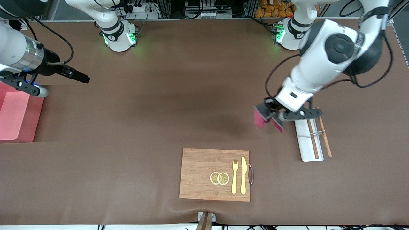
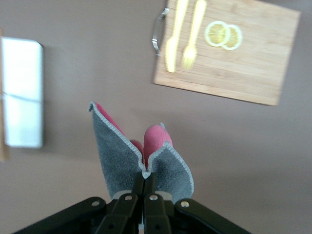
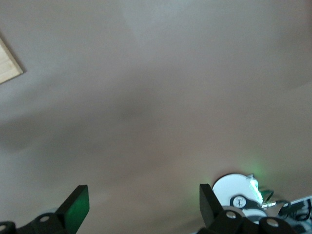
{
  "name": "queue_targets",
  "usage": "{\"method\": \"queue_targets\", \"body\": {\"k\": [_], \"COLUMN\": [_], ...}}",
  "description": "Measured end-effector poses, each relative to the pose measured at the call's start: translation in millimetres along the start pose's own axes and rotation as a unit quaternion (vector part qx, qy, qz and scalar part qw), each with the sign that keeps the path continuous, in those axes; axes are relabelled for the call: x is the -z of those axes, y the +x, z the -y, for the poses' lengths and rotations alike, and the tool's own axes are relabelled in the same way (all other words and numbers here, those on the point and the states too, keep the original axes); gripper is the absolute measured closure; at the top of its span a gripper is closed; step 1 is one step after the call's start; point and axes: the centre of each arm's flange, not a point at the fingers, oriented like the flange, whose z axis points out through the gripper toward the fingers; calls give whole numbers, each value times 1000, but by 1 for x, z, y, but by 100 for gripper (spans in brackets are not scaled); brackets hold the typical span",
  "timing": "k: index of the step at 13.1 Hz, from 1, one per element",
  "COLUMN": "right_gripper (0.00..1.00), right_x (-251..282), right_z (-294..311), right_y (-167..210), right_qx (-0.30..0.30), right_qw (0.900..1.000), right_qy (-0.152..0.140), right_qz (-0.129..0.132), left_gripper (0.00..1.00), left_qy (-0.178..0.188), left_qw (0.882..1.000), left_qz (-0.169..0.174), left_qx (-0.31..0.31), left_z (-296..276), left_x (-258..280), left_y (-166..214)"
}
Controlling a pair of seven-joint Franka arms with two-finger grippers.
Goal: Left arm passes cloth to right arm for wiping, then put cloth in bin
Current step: 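Carry the cloth with the left gripper while the right gripper reaches toward it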
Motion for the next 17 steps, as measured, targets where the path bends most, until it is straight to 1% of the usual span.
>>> {"method": "queue_targets", "body": {"k": [2, 3, 4, 6, 8, 9, 10, 11, 12, 13, 14, 16, 17], "right_gripper": [0, 0, 0, 0, 0, 0, 0, 0, 0, 0, 0, 0, 0], "right_x": [-15, -24, -32, -44, -53, -60, -67, -76, -87, -97, -108, -125, -132], "right_z": [4, 9, 14, 19, 20, 27, 37, 46, 54, 63, 73, 88, 94], "right_y": [7, 11, 13, 20, 33, 38, 43, 47, 51, 55, 58, 64, 65], "right_qx": [-57, -80, -101, -142, -159, -172, -201, -225, -240, -248, -255, -264, -265], "right_qw": [998, 995, 991, 980, 971, 964, 952, 939, 930, 925, 922, 917, 914], "right_qy": [-2, 4, 11, 37, 58, 71, 86, 92, 93, 92, 94, 102, 105], "right_qz": [35, 56, 83, 137, 170, 189, 216, 242, 262, 272, 277, 282, 288], "left_gripper": [98, 98, 98, 98, 98, 98, 98, 98, 98, 98, 98, 98, 98], "left_qy": [-13, -23, -37, -80, -127, -148, -171, -195, -219, -239, -259, -294, -309], "left_qw": [1000, 999, 998, 994, 985, 980, 975, 967, 959, 950, 940, 921, 914], "left_qz": [4, 7, 12, 17, 12, 14, 17, 22, 27, 34, 40, 45, 46], "left_qx": [22, 31, 43, 79, 115, 130, 144, 160, 180, 199, 220, 251, 260], "left_z": [-41, -60, -79, -117, -153, -171, -189, -207, -223, -235, -244, -254, -258], "left_x": [1, 2, 4, 10, 3, -5, -14, -21, -25, -27, -27, -26, -28], "left_y": [-25, -37, -49, -68, -85, -95, -108, -120, -132, -140, -144, -144, -143]}}
